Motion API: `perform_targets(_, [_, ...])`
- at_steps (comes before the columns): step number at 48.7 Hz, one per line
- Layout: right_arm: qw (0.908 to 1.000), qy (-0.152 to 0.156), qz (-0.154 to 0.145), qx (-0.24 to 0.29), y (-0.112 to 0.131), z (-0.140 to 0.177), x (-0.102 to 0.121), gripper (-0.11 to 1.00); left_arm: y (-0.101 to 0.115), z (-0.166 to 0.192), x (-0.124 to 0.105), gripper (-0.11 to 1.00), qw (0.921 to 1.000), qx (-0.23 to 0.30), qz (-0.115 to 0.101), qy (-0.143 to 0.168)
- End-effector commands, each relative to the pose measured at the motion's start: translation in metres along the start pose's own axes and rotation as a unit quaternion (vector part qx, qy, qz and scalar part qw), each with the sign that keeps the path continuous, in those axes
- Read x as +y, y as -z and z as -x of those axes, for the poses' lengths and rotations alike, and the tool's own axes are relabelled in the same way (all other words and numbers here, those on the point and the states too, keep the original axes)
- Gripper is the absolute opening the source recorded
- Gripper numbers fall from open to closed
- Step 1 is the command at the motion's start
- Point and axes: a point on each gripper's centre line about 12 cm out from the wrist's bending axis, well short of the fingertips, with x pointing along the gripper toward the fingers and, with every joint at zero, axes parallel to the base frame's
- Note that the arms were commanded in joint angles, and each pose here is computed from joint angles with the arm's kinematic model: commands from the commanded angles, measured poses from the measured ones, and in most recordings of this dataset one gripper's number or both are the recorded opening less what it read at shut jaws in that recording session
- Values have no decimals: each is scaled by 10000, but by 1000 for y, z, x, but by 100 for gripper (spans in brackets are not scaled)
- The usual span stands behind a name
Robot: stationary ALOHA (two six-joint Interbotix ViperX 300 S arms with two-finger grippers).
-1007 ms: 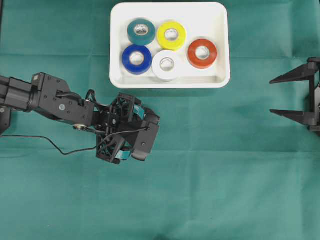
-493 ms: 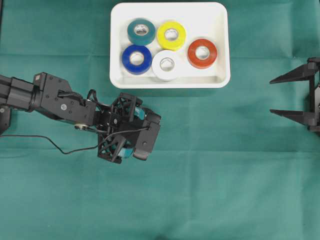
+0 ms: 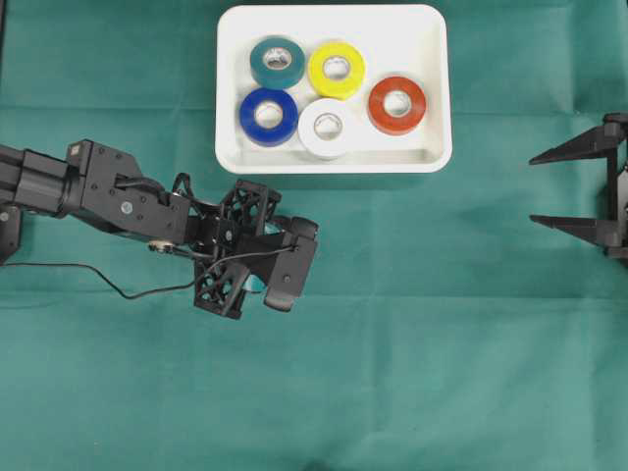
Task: Put the tape into the white case with the left arm.
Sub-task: 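Move the left gripper to the black roll, lower into its hole, close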
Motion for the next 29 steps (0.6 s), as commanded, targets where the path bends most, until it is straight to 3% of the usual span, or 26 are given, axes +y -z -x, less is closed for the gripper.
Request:
perform_targets(1, [10000, -7, 8, -61, -5, -1, 0, 62, -23, 23, 1, 23, 9991, -417, -35, -64])
perform_targets(16, [10000, -7, 8, -61, -5, -1, 0, 62, -44, 65, 1, 23, 9975, -702, -86, -89])
perform_targets(29, [10000, 0, 5, -61, -5, -1, 0, 62, -47, 68, 8, 23, 9976, -679, -53, -123])
